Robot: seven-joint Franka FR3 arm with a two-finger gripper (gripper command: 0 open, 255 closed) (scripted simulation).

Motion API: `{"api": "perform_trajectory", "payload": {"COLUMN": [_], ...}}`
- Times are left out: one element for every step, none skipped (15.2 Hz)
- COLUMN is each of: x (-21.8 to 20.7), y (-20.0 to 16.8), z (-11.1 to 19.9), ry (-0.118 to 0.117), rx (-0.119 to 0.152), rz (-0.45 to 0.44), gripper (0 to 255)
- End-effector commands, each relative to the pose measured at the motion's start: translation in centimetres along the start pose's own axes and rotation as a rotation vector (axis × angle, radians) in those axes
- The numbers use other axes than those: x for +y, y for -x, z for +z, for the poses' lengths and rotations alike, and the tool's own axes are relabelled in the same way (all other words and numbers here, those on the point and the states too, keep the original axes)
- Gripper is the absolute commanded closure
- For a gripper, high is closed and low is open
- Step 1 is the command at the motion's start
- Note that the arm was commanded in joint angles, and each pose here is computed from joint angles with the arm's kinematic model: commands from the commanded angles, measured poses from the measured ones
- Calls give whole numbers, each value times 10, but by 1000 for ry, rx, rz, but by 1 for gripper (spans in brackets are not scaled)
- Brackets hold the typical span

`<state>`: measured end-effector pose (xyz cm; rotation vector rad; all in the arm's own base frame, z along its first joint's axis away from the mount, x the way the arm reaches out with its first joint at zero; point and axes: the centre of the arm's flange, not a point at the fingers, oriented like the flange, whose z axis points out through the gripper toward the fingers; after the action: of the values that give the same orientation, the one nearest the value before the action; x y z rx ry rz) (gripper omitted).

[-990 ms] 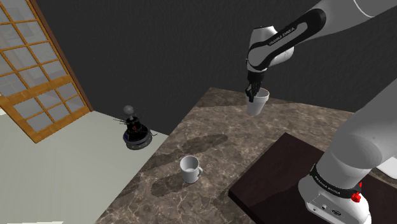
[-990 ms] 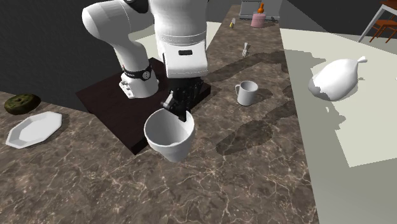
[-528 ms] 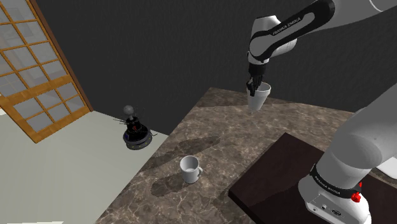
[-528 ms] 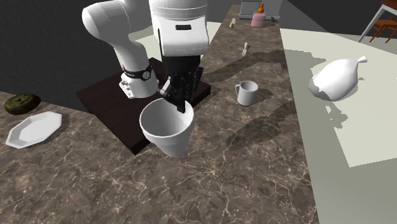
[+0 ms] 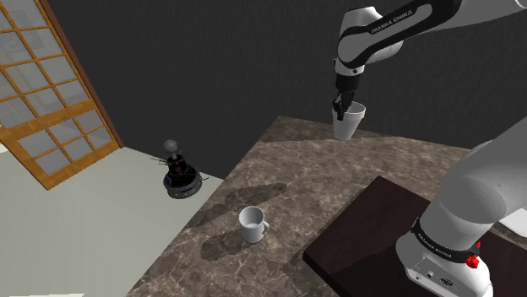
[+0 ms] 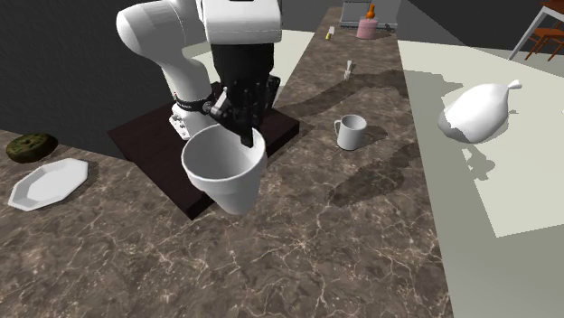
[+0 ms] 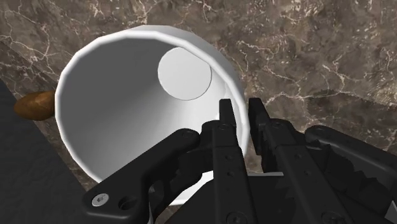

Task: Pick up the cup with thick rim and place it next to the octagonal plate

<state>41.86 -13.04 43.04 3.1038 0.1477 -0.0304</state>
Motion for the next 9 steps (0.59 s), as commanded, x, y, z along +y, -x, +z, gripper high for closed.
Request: {"api": "perform_trajectory", "payload": {"x": [14,22,31,39,47,55,63,71,79], "y": [20,30,41,51,62,72,83,93,104], "z": [0,1,1,2,2,2,3,3,4], "ry": [0,0,0,0,0,0,0,0,0], "rx": [0,0,0,0,0,0,0,0,0], "rz": [0,0,0,0,0,0,0,0,0], "gripper": [255,255,255,255,255,255,255,255,255]}}
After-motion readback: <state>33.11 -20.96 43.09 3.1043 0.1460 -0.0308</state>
